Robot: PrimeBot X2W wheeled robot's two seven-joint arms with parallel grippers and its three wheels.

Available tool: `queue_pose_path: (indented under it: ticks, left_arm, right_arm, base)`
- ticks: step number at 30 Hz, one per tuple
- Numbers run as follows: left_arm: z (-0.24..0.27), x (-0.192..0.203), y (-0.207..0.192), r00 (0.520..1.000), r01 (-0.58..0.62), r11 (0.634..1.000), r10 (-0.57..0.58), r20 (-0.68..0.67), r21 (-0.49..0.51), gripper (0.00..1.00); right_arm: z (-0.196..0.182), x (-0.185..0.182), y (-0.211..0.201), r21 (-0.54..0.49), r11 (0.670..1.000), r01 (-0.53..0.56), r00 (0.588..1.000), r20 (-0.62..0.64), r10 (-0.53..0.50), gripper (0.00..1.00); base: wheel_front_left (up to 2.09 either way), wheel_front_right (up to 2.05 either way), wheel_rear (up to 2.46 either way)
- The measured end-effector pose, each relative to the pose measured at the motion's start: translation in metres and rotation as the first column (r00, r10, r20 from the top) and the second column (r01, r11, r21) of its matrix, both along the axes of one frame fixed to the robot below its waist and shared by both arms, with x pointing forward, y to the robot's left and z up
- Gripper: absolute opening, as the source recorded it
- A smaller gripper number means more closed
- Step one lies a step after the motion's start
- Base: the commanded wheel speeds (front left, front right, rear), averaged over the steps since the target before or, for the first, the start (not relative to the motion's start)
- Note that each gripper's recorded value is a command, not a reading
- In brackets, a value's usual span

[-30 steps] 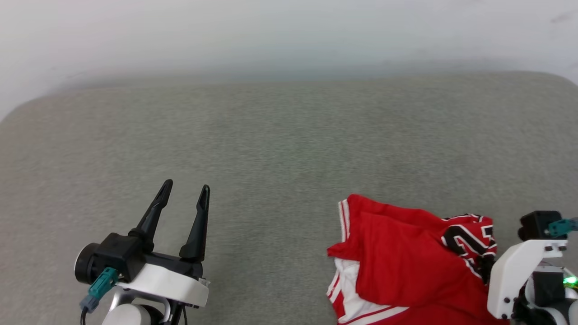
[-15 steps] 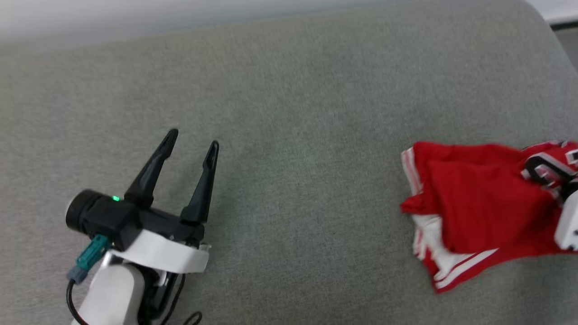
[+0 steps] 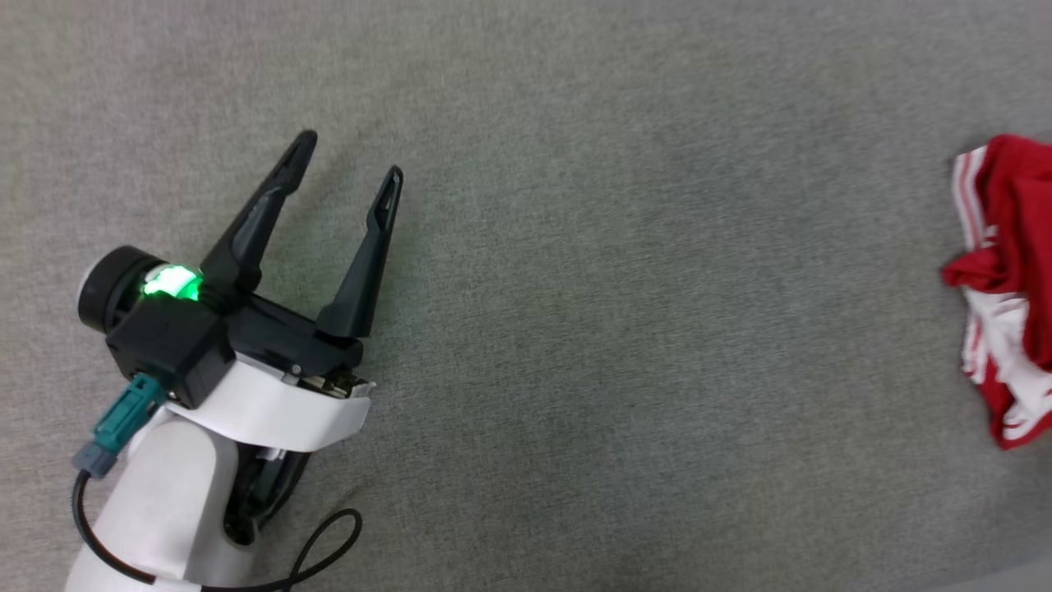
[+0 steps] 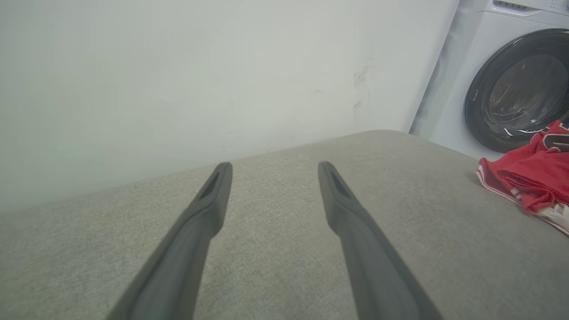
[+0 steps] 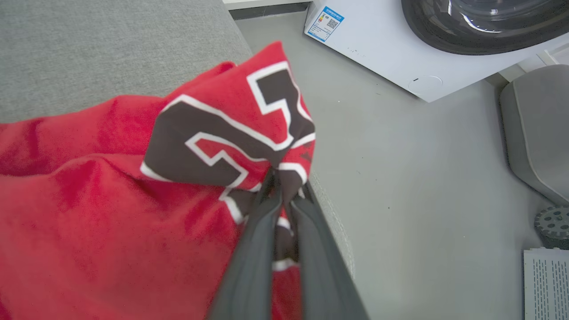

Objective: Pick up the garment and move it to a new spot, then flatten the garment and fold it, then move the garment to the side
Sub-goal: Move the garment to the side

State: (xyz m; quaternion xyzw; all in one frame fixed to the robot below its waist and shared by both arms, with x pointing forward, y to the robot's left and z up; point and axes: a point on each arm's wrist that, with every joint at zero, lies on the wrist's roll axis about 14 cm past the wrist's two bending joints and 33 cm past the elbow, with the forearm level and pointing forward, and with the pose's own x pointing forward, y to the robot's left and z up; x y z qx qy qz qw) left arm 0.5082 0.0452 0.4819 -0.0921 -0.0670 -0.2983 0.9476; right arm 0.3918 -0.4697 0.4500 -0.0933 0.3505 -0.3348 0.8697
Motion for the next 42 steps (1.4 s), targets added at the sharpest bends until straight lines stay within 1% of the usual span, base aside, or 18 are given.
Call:
queue_pose_path:
  ticks: [4, 5, 6, 7, 9, 11, 14, 16, 18, 23, 26, 28, 30, 35, 37, 42]
  left_arm:
    - [-0.014, 0.006, 0.003, 1.0, 0.004, 1.0, -0.004, -0.023, 0.006, 1.0]
    - [-0.017, 0.006, 0.002, 1.0, 0.007, 1.0, -0.007, -0.028, 0.006, 1.0]
    - [-0.019, 0.007, 0.002, 1.0, 0.009, 1.0, -0.009, -0.03, 0.005, 1.0]
    - [-0.02, 0.008, 0.002, 0.999, 0.01, 1.0, -0.009, -0.032, 0.007, 1.0]
    - [-0.022, 0.007, 0.002, 0.999, 0.01, 1.0, -0.01, -0.038, 0.01, 1.0]
    - [-0.022, 0.006, 0.003, 0.999, 0.01, 1.0, -0.01, -0.042, 0.009, 1.0]
    - [-0.016, 0.004, 0.003, 0.999, 0.007, 1.0, -0.007, -0.037, 0.006, 1.0]
    - [-0.011, 0.001, 0.003, 0.999, -0.001, 1.0, 0.001, -0.034, 0.001, 1.0]
    - [-0.006, -0.002, 0.005, 0.999, -0.017, 1.0, 0.017, -0.033, -0.008, 1.0]
    - [0.004, -0.014, 0.018, 0.996, -0.076, 0.997, 0.076, -0.041, -0.004, 1.0]
    - [0.01, -0.024, 0.027, 0.992, -0.114, 0.993, 0.114, -0.052, -0.001, 1.0]
    - [0.014, -0.031, 0.034, 0.988, -0.142, 0.99, 0.142, -0.055, 0.001, 1.0]
    - [0.018, -0.038, 0.041, 0.984, -0.17, 0.985, 0.17, -0.056, 0.003, 1.0]
    - [0.028, -0.056, 0.062, 0.967, -0.251, 0.968, 0.251, -0.05, 0.013, 1.0]
    - [0.031, -0.063, 0.074, 0.955, -0.291, 0.957, 0.291, -0.049, 0.016, 1.0]
    - [0.037, -0.082, 0.095, 0.93, -0.364, 0.931, 0.365, -0.048, 0.017, 1.0]
  right_arm:
    - [-0.005, 0.011, -0.008, -0.038, 0.999, 0.007, 1.0, 0.009, -0.007, 0.0]
    - [-0.007, 0.013, -0.009, -0.045, 0.999, 0.006, 1.0, 0.01, -0.006, 0.1]
    - [-0.011, 0.013, -0.01, -0.044, 0.999, 0.01, 1.0, 0.008, -0.009, 0.35]
    - [-0.015, 0.013, -0.012, -0.043, 0.999, 0.013, 1.0, 0.006, -0.013, 1.0]
    - [-0.019, 0.013, -0.014, -0.05, 0.999, 0.014, 1.0, 0.016, -0.014, 1.0]
    - [-0.015, 0.013, -0.016, -0.08, 0.997, 0.003, 0.999, 0.043, 0.0, 1.0]
    - [-0.004, 0.015, -0.019, -0.112, 0.994, -0.003, 0.992, 0.124, 0.017, 1.0]
    - [0.002, 0.017, -0.017, -0.095, 0.995, 0.0, 0.979, 0.203, 0.02, 1.0]
    - [0.01, 0.02, -0.015, -0.103, 0.995, -0.018, 0.963, 0.267, 0.045, 1.0]
    - [0.029, 0.022, 0.0, -0.142, 0.986, -0.091, 0.91, 0.391, 0.14, 1.0]
    - [0.035, 0.025, 0.02, -0.15, 0.977, -0.153, 0.868, 0.452, 0.206, 1.0]
    - [0.038, 0.026, 0.037, -0.149, 0.968, -0.199, 0.834, 0.494, 0.248, 1.0]
    - [0.04, 0.025, 0.054, -0.143, 0.961, -0.236, 0.8, 0.533, 0.275, 1.0]
    - [0.037, 0.024, 0.1, -0.105, 0.939, -0.329, 0.741, 0.587, 0.325, 1.0]
    - [0.037, 0.026, 0.122, -0.089, 0.923, -0.374, 0.718, 0.603, 0.349, 1.0]
    - [0.043, 0.028, 0.18, -0.059, 0.871, -0.489, 0.65, 0.641, 0.408, 1.0]
  base:
    - [0.0, 0.0, 0.0]
    - [0.0, 0.0, 0.0]
    - [0.0, 0.0, 0.0]
    - [0.0, 0.0, 0.0]
    - [0.0, 0.0, 0.0]
    - [0.0, 0.0, 0.0]
    - [0.0, 0.0, 0.0]
    - [0.0, 0.0, 0.0]
    - [0.0, 0.0, 0.0]
    - [0.0, 0.0, 0.0]
    - [0.0, 0.0, 0.0]
    - [0.0, 0.0, 0.0]
    - [0.0, 0.0, 0.0]
    - [0.0, 0.0, 0.0]
    - [0.0, 0.0, 0.0]
    - [0.0, 0.0, 0.0]
